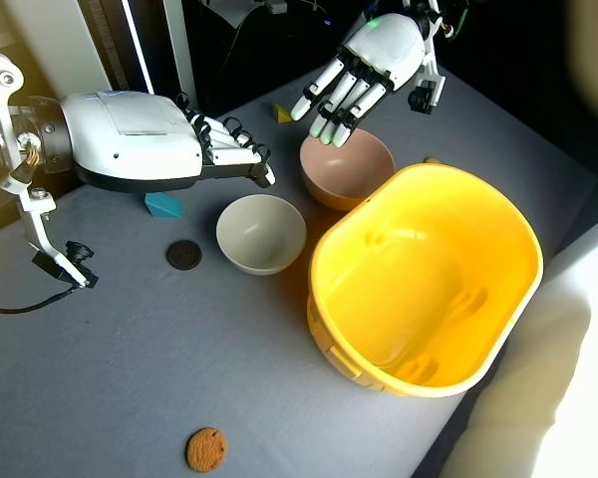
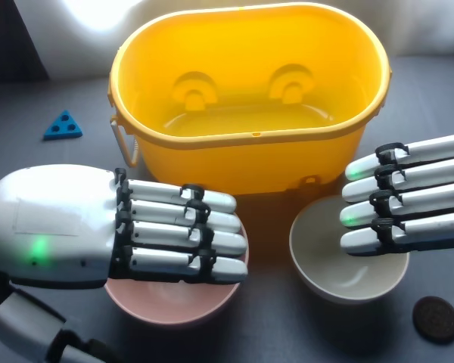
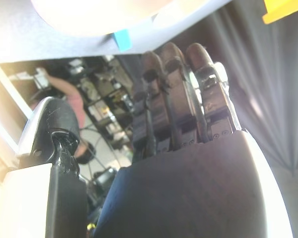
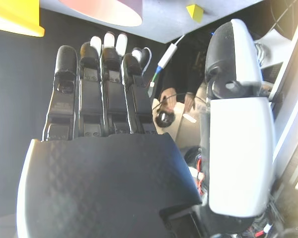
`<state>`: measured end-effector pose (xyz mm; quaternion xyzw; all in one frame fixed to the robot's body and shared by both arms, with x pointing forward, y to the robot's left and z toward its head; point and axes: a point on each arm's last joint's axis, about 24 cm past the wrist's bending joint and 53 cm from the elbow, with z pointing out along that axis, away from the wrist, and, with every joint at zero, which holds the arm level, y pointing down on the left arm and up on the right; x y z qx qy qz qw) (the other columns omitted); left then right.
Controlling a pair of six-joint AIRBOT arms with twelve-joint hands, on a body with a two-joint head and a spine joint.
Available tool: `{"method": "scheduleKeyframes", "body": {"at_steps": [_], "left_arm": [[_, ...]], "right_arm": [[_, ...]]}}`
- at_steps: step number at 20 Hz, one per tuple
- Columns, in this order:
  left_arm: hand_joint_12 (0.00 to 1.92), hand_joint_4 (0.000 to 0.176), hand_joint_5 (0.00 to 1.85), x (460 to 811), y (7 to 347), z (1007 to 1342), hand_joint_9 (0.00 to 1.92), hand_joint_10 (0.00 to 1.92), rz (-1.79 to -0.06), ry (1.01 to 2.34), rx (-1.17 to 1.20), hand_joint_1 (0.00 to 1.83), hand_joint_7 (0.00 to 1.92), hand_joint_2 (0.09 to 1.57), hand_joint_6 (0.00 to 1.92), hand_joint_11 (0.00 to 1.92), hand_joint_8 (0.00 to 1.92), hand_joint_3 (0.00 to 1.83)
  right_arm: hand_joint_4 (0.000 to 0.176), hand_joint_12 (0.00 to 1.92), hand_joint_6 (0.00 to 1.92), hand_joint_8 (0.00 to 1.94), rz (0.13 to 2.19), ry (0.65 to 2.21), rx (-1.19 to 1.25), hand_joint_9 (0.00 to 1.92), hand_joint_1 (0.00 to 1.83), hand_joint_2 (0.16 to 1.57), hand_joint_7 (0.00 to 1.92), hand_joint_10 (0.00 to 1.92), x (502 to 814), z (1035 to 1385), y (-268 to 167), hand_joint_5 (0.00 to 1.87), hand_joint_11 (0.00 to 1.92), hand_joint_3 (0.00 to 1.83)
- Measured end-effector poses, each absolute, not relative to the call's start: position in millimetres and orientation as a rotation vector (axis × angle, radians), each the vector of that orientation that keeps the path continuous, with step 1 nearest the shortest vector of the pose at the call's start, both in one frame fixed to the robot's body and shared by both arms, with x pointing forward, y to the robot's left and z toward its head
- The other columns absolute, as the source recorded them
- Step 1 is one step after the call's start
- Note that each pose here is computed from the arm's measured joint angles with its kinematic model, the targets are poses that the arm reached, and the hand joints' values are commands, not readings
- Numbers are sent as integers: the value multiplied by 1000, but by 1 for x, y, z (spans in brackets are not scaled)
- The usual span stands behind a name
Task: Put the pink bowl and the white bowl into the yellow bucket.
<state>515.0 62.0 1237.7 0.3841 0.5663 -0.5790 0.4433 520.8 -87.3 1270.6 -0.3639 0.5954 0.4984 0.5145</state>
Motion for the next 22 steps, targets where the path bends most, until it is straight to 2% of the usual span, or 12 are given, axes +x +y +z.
{"method": "scheduleKeyframes", "body": {"at_steps": [2,5,6,8,9,10,13,17,19,20,21,22], "left_arm": [[18,0,107,516,62,1237,46,9,-1432,1406,952,0,90,1223,8,24,7,12],[34,0,163,516,61,1238,95,15,-1430,1406,952,0,143,1223,14,47,9,4],[29,0,152,516,61,1238,80,3,-1432,1404,952,0,131,1227,3,23,1,4],[44,0,191,516,61,1237,119,15,-1429,1407,955,0,177,1218,14,41,15,0],[232,0,224,516,61,1237,156,4,-1430,1407,954,0,209,1211,4,7,9,1],[256,0,204,516,61,1237,146,0,-1429,1406,954,0,196,1198,0,1,2,0],[33,0,83,515,61,1237,52,0,-1429,1407,956,0,78,1192,0,0,1,0],[1,0,75,513,58,1242,42,2,-1434,1398,976,0,68,1198,4,0,3,2],[37,0,148,514,58,1240,99,10,-1418,1405,990,0,141,1217,9,50,7,5],[221,0,165,514,58,1239,116,2,-1412,1403,996,0,162,1224,6,1,3,0],[284,0,179,514,58,1240,129,4,-1398,1398,1012,0,173,1223,4,0,4,0],[237,0,165,514,58,1243,113,3,-1398,1393,1008,0,159,1218,3,0,3,0]], "right_arm": [[0,189,3,1,1190,1429,-881,49,62,1164,79,0,521,1270,-87,101,0,3],[0,424,5,6,1137,1433,-894,148,138,1108,183,11,526,1262,-89,188,0,0],[0,294,1,2,1100,1439,-902,92,104,1122,121,3,530,1258,-91,127,0,1],[0,233,2,1,1048,1467,-912,74,63,1127,106,2,536,1247,-95,129,0,2],[0,218,2,2,1033,1468,-920,71,35,1125,106,3,537,1243,-96,132,0,1],[0,260,5,6,1024,1476,-919,100,59,1117,129,9,540,1239,-96,149,0,0],[0,385,8,6,986,1510,-925,110,156,1084,152,7,548,1223,-97,183,0,0],[0,466,9,9,962,1532,-875,139,147,1077,181,12,565,1221,-100,205,0,0],[0,413,15,4,956,1538,-867,126,138,1098,160,3,570,1219,-101,201,0,2],[0,518,9,9,956,1539,-868,164,143,1102,199,11,571,1218,-100,212,0,2],[0,475,5,5,952,1535,-870,162,142,1116,195,7,572,1218,-100,209,0,5],[0,444,1,1,948,1533,-873,158,123,1120,190,4,572,1218,-99,199,0,4]]}}
